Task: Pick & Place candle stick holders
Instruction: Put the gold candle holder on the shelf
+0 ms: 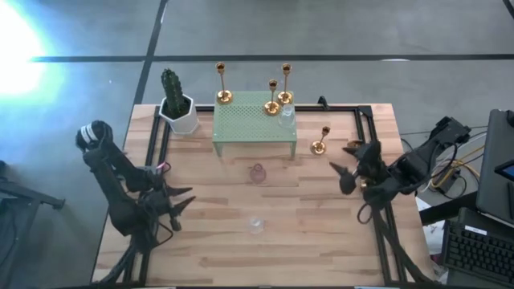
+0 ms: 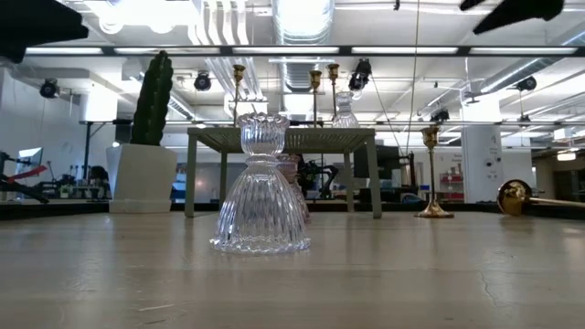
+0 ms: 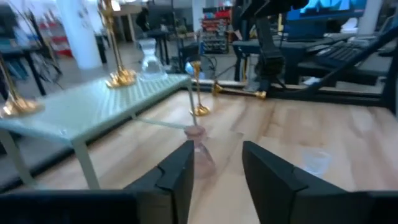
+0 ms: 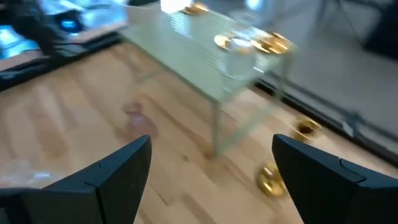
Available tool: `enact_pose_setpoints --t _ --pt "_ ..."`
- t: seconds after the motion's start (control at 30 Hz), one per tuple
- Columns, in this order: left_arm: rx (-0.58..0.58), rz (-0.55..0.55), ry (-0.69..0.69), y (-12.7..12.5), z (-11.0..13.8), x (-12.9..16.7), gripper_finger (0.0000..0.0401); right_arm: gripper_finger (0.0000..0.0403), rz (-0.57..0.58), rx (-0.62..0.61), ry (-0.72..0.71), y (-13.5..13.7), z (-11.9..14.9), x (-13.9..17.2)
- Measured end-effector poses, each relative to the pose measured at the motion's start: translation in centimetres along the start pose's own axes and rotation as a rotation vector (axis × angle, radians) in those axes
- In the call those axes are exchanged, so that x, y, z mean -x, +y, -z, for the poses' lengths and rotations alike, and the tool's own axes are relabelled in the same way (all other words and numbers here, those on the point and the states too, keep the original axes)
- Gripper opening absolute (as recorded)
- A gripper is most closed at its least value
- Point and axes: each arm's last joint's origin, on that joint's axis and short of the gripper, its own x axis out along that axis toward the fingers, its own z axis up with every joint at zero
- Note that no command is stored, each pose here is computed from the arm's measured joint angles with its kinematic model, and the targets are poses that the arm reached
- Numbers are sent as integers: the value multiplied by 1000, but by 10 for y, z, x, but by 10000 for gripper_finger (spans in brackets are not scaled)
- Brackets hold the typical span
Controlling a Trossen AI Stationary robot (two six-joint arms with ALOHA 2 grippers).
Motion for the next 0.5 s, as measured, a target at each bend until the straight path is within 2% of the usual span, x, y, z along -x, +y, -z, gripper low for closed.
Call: enact_pose_setpoints --t 0.17,0.27,0.5 --pt "-103 -32 -82 0 -4 -6 155 324 166 -124 128 -16 -1 0" --pt "-168 -59 -85 0 -7 -10 155 324 210 -175 204 -20 1 -8" --pt "-196 -98 -86 1 -11 -16 154 324 434 -272 320 -27 18 -38"
